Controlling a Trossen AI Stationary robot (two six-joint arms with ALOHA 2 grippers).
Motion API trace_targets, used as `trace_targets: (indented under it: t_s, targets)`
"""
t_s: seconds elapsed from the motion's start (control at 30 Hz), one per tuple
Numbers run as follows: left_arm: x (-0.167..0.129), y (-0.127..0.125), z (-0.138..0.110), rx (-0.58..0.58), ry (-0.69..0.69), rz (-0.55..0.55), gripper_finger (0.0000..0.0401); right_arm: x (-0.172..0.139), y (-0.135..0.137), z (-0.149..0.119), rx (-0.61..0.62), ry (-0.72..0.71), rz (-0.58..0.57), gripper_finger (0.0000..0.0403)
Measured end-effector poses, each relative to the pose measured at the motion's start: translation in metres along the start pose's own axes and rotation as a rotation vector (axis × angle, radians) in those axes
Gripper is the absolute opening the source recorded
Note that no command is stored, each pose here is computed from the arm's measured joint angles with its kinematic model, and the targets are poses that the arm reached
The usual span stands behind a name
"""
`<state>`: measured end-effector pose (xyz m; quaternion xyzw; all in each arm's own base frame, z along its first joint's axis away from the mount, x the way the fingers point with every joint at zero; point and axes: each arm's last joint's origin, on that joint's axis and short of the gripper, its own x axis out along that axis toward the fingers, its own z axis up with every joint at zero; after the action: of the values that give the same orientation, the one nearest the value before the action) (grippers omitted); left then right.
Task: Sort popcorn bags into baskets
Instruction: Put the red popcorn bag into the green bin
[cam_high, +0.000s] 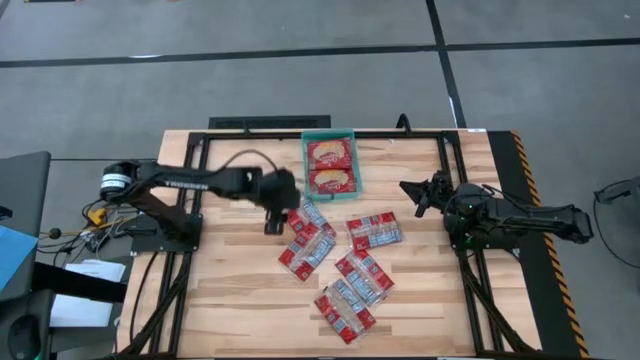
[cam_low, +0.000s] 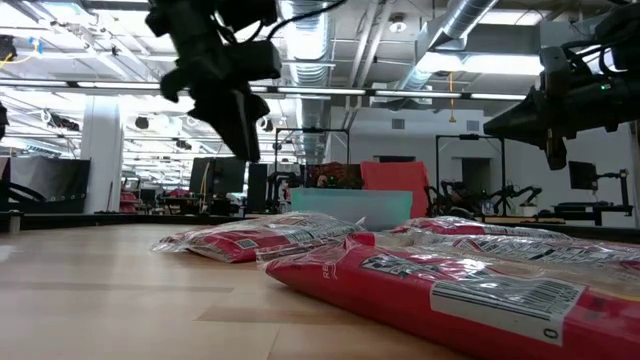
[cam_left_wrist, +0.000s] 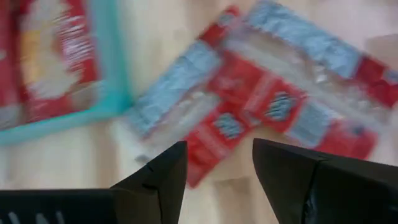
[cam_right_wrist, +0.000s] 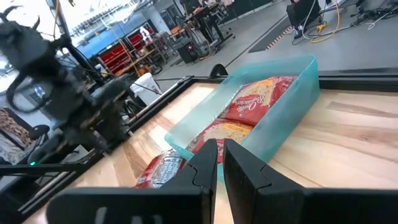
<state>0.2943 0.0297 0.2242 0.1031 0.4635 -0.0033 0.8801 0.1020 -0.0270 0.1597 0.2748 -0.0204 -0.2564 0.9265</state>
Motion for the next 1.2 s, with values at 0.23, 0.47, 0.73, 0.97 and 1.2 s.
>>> trace_targets:
  t_s: [0.23,0.47,0.73,0.97,1.2]
  targets:
    - [0.015,-0.015,-0.003,-0.426,0.053,-0.157,0.017,0.0,0.0,0.0,0.026,0.001,0.001,0.0054]
    - [0.038,-0.028,-0.009,-0.569,0.101,-0.264,0.017,0.0,0.0,-0.001,0.015,0.009,0.0,0.0054]
    - [0.059,-0.033,-0.029,-0.764,-0.001,-0.223,0.017,0.0,0.0,-0.001,0.014,0.011,0.0,0.0054]
    - [0.07,-0.043,-0.03,-0.816,-0.069,-0.216,0.017,0.0,0.0,-0.001,0.011,0.012,0.0,0.0054]
    - [0.093,-0.054,-0.031,-0.868,-0.058,-0.264,0.017,0.001,0.0,-0.001,0.009,0.016,-0.002,0.0054]
